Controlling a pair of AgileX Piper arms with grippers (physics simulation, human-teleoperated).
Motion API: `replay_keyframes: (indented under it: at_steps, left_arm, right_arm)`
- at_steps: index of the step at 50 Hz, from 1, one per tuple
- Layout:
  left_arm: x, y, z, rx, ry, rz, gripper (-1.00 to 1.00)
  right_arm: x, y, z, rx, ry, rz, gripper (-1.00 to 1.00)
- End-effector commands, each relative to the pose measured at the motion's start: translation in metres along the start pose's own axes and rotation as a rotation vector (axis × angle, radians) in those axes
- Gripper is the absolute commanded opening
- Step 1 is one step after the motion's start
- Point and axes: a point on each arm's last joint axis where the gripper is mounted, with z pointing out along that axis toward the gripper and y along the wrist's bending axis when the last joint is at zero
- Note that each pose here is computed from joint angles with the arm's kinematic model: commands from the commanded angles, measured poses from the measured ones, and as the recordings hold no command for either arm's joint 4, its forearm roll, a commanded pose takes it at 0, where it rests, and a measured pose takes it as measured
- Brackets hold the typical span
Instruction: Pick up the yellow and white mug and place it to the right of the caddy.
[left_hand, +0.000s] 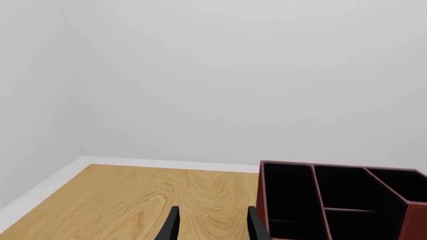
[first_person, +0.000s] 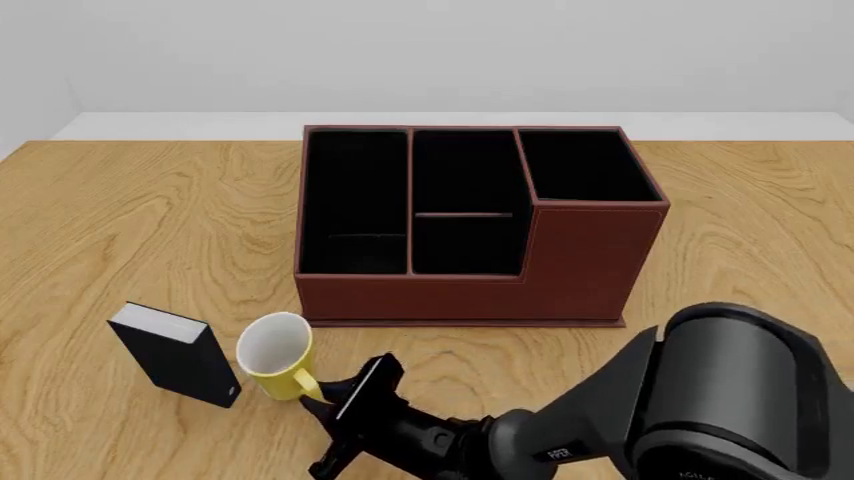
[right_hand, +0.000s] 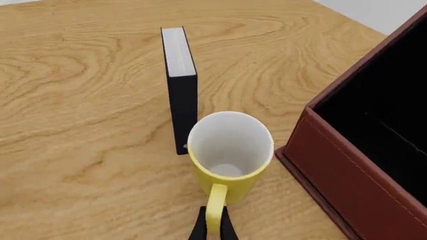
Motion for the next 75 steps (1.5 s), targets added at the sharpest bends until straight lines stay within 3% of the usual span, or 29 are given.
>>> replay_keyframes:
  at_steps: [1, 23, 25, 43, 58, 68, 75]
  left_arm:
    - [-0.001, 0.000, 0.000, 0.000, -0.002, -0.001, 1.00]
    - [0.001, 0.000, 0.000, 0.002, -0.002, -0.004, 1.00]
    - [0.001, 0.000, 0.000, 0.004, -0.002, -0.004, 1.00]
    - [-0.001, 0.000, 0.000, 0.025, -0.004, -0.003, 1.00]
    - [0.002, 0.000, 0.001, 0.017, -0.003, 0.010, 1.00]
    - [0.003, 0.000, 0.001, 0.011, -0.004, 0.011, 1.00]
    - [0.002, 0.000, 0.001, 0.008, -0.008, 0.008, 1.00]
  right_arm:
    - [0.004, -0.002, 0.002, 0.010, 0.012, 0.005, -1.00]
    - [0.000, 0.000, -0.005, 0.004, 0.001, 0.003, -1.00]
    - [-0.004, 0.007, -0.005, -0.015, -0.003, -0.007, -1.00]
    - [-0.005, -0.002, -0.031, 0.013, -0.030, -0.025, -1.00]
    - [-0.024, 0.000, -0.060, 0.008, -0.076, -0.046, -1.00]
    - [-0.037, 0.001, -0.079, 0.002, -0.097, -0.013, -1.00]
    - [-0.043, 0.002, -0.089, -0.001, -0.101, -0.028, -1.00]
